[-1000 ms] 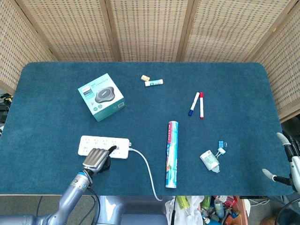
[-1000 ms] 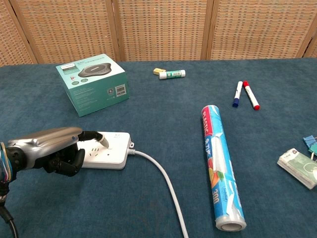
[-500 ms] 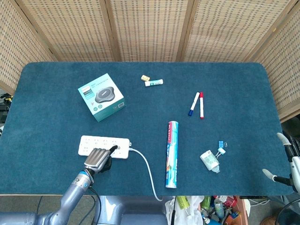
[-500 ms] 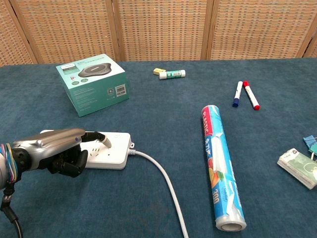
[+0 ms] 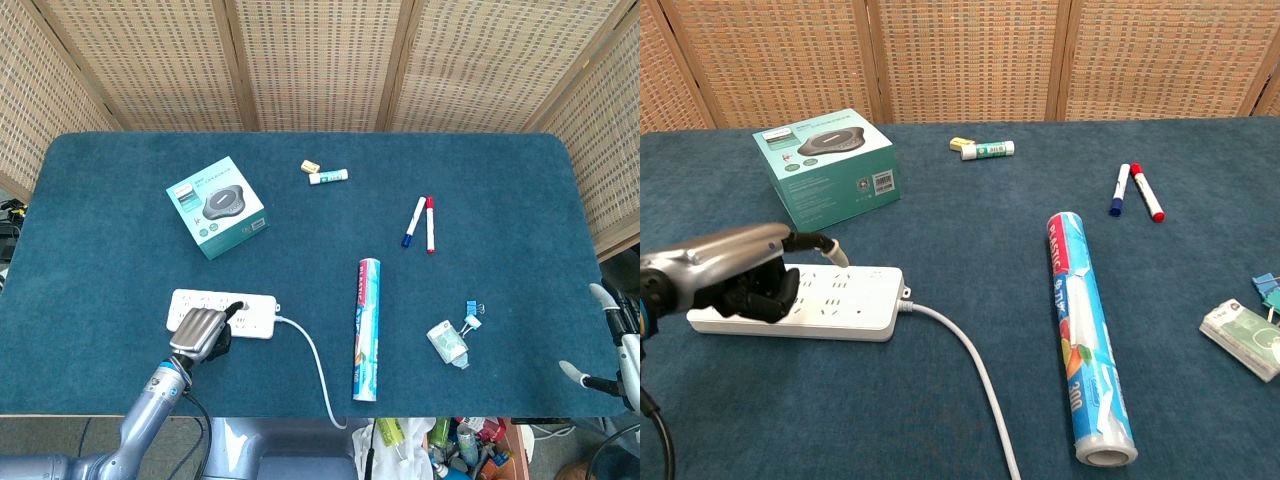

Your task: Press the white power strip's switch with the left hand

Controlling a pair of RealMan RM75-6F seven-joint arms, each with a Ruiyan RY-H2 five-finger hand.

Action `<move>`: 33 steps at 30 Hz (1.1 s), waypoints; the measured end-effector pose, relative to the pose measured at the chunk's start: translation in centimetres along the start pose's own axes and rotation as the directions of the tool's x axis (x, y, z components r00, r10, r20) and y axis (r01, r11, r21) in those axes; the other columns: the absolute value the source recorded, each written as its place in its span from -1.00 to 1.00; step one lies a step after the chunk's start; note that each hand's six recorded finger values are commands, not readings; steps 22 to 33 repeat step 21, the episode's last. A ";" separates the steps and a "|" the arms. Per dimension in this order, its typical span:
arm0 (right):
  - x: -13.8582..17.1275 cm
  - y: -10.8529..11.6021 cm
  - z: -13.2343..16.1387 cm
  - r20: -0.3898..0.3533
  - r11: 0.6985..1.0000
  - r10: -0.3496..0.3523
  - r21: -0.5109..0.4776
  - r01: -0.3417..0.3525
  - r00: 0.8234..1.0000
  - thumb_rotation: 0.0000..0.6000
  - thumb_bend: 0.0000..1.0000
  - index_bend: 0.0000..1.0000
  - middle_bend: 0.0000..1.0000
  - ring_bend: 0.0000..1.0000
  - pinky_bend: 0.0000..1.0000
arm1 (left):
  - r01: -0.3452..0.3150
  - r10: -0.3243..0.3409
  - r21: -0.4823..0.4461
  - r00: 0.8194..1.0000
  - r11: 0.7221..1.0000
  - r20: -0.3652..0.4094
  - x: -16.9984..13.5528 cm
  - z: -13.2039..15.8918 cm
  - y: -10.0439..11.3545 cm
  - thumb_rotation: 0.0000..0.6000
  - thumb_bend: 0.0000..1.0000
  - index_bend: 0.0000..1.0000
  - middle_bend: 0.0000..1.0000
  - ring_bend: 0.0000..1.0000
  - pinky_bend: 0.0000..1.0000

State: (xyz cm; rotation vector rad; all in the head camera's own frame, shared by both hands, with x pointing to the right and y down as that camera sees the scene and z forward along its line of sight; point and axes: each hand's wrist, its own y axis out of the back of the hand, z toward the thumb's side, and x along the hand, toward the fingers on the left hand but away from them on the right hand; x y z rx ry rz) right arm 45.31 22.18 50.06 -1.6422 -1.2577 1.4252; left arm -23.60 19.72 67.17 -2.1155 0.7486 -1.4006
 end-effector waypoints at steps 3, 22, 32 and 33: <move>0.1 0.0 0.1 -0.003 1.000 0.000 -0.001 0.000 1.000 1.00 -1.00 -1.00 -1.00 -1.00 -1.00 | -0.093 0.093 0.009 0.996 0.996 -0.004 -0.8 -0.9 2.4 1.00 -0.21 -0.57 1.00 1.00 1.00; 0.4 -0.5 1.1 -0.025 1.000 0.000 0.027 0.000 1.000 1.00 -1.00 -1.00 -1.00 -1.00 -1.00 | -0.548 0.549 0.065 0.836 0.834 -0.008 -12.9 -12.2 11.5 0.09 -1.00 -1.00 -1.00 -1.00 -1.00; 0.4 -0.5 1.1 -0.025 1.000 0.000 0.027 0.000 1.000 1.00 -1.00 -1.00 -1.00 -1.00 -1.00 | -0.548 0.549 0.065 0.836 0.834 -0.008 -12.9 -12.2 11.5 0.09 -1.00 -1.00 -1.00 -1.00 -1.00; 0.4 -0.5 1.1 -0.025 1.000 0.000 0.027 0.000 1.000 1.00 -1.00 -1.00 -1.00 -1.00 -1.00 | -0.548 0.549 0.065 0.836 0.834 -0.008 -12.9 -12.2 11.5 0.09 -1.00 -1.00 -1.00 -1.00 -1.00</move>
